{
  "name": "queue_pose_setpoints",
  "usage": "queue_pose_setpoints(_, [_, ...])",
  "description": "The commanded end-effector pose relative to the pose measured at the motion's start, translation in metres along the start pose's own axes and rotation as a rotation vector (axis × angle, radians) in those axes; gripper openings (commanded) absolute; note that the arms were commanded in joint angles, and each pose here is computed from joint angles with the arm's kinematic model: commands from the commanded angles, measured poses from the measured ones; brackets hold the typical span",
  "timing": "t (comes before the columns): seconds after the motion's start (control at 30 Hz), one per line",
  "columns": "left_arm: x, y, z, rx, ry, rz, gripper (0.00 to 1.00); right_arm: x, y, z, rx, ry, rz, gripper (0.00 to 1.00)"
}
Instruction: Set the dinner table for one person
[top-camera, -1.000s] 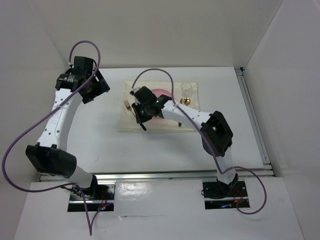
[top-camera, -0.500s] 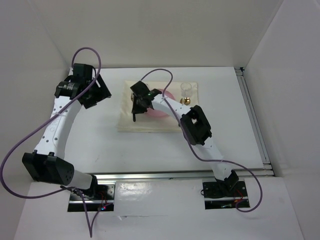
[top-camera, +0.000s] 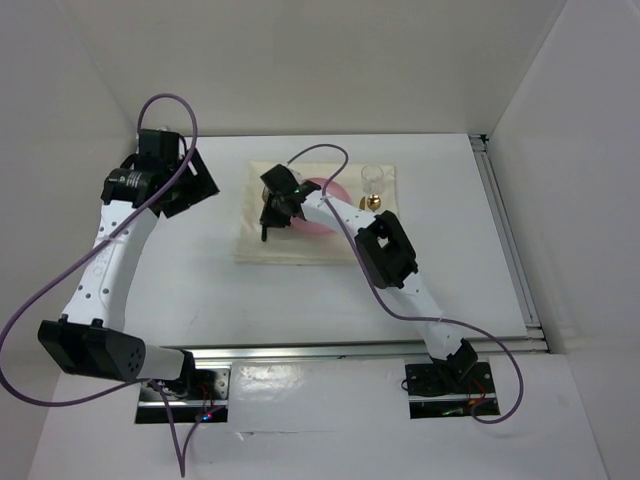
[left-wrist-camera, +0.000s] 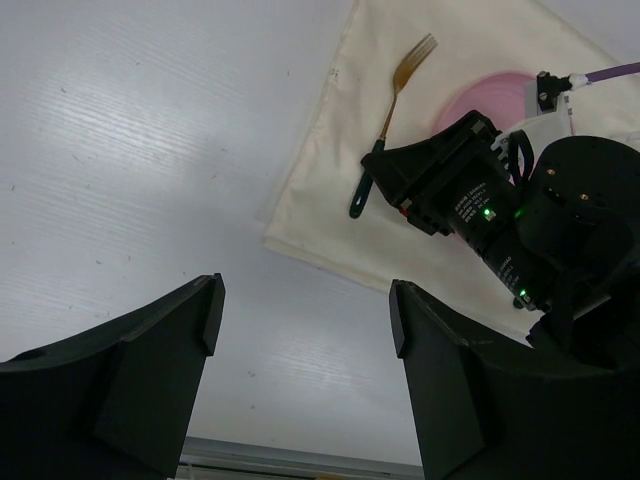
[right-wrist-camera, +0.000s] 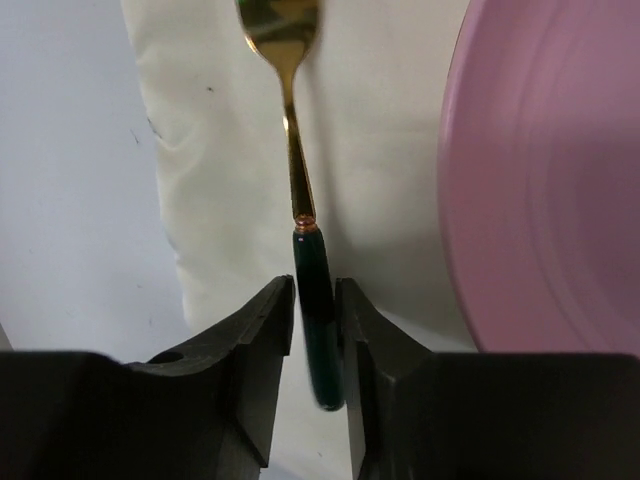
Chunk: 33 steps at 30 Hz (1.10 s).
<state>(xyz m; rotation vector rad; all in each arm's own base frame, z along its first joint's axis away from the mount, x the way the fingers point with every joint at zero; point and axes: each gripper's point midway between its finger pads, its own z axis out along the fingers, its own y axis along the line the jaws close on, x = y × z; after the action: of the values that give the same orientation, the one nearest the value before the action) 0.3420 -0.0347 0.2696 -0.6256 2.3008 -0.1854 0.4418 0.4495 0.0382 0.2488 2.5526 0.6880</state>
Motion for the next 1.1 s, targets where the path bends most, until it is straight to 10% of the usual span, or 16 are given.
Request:
queue_pose_setpoints(0.0, [-0.006,0.007,-0.015,-0.007,-0.044,0.025,0.84,-0.017,0.016,-0.002,-0.059,-0.056,0.027,0.37])
queue_pose_setpoints(0.53, [-0.018,0.013,-0.031,-0.026,-0.114,0.035,0.88,-0.053,0.065,-0.102,-0.2,-0.168,-0.116,0.65])
queue_pose_setpoints(0.67, [-0.019,0.009,-0.025,-0.01,-0.115,0.044,0.88,-0.07,0.058,-0.152,-0.17,-0.261,-0.186,0.86])
queue_pose_setpoints(0.73, [-0.019,0.006,-0.021,-0.001,-0.109,0.055,0.88,-0.084,0.039,-0.172,-0.115,-0.302,-0.198,1.0])
queue_pose_setpoints(1.07, [-0.004,-0.017,0.017,0.097,-0.005,0.154,1.0,-0.109,-0.185,-0.288,0.569,-0.414,0.031,1.0])
